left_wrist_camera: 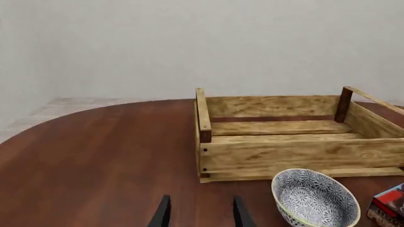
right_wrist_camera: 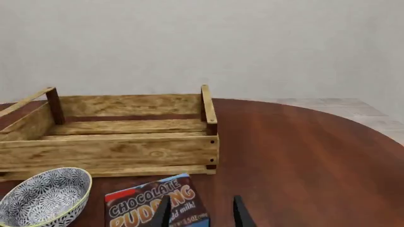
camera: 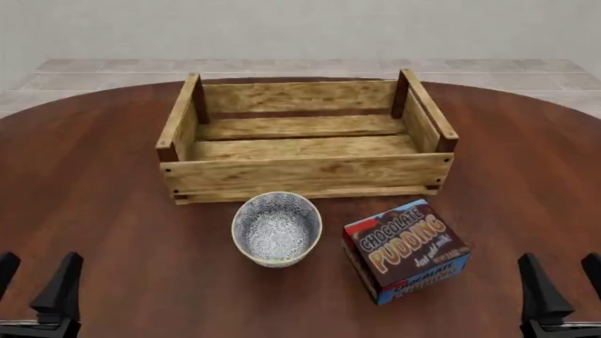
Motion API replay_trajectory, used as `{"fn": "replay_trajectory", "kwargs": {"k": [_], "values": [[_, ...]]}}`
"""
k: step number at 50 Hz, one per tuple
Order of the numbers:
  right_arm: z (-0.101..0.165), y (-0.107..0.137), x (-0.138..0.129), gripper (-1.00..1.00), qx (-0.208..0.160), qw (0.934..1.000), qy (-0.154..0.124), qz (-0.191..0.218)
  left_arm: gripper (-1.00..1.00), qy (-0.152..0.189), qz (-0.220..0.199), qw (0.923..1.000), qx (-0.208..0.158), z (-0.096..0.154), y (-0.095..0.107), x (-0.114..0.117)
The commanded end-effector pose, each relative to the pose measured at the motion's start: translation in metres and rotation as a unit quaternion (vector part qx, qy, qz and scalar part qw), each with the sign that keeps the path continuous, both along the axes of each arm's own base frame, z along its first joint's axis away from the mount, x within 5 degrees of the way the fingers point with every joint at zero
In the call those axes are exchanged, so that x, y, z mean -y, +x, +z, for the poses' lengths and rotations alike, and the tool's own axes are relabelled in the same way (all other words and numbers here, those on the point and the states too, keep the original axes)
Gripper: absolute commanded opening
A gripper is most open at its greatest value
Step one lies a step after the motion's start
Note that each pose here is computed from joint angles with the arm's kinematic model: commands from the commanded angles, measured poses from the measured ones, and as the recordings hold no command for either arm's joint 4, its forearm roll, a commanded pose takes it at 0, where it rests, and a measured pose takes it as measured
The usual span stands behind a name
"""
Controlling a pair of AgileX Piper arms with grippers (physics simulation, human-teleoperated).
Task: Pick up the salad dressing and put it in the tray.
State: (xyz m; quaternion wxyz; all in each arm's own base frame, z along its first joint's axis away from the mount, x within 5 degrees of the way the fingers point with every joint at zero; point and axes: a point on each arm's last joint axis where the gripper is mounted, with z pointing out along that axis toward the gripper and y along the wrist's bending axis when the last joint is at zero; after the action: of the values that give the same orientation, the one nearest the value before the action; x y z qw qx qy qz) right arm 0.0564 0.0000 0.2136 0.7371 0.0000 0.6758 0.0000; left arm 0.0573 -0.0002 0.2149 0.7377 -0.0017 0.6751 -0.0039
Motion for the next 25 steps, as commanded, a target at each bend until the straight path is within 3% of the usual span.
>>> {"fn": "replay_trajectory", "kwargs": {"k": [1,7,9,17,21,24,25], "values": [[0.001,0.001,0.0,1.0,0.0,1.0,0.0,0.0,1.0,0.016,-0.001,0.9999,0.002,0.003,-0.002,0.0],[0.001,0.0,0.0,1.0,0.0,1.0,0.0,0.0,1.0,0.003,0.01,0.9998,-0.016,0.015,-0.003,-0.001],[0.001,0.0,0.0,1.0,0.0,1.0,0.0,0.0,1.0,0.023,0.042,0.9983,-0.032,0.017,0.0,-0.005],[0.001,0.0,0.0,1.0,0.0,1.0,0.0,0.0,1.0,0.082,0.049,0.9948,-0.034,0.034,-0.011,-0.004],[0.001,0.0,0.0,1.0,0.0,1.0,0.0,0.0,1.0,0.061,0.036,0.9944,-0.078,0.053,-0.011,-0.003],[0.001,0.0,0.0,1.0,0.0,1.0,0.0,0.0,1.0,0.074,0.054,0.9919,-0.088,0.069,-0.02,-0.004],[0.001,0.0,0.0,1.0,0.0,1.0,0.0,0.0,1.0,0.078,0.058,0.9894,-0.108,0.07,-0.019,-0.005]]}}
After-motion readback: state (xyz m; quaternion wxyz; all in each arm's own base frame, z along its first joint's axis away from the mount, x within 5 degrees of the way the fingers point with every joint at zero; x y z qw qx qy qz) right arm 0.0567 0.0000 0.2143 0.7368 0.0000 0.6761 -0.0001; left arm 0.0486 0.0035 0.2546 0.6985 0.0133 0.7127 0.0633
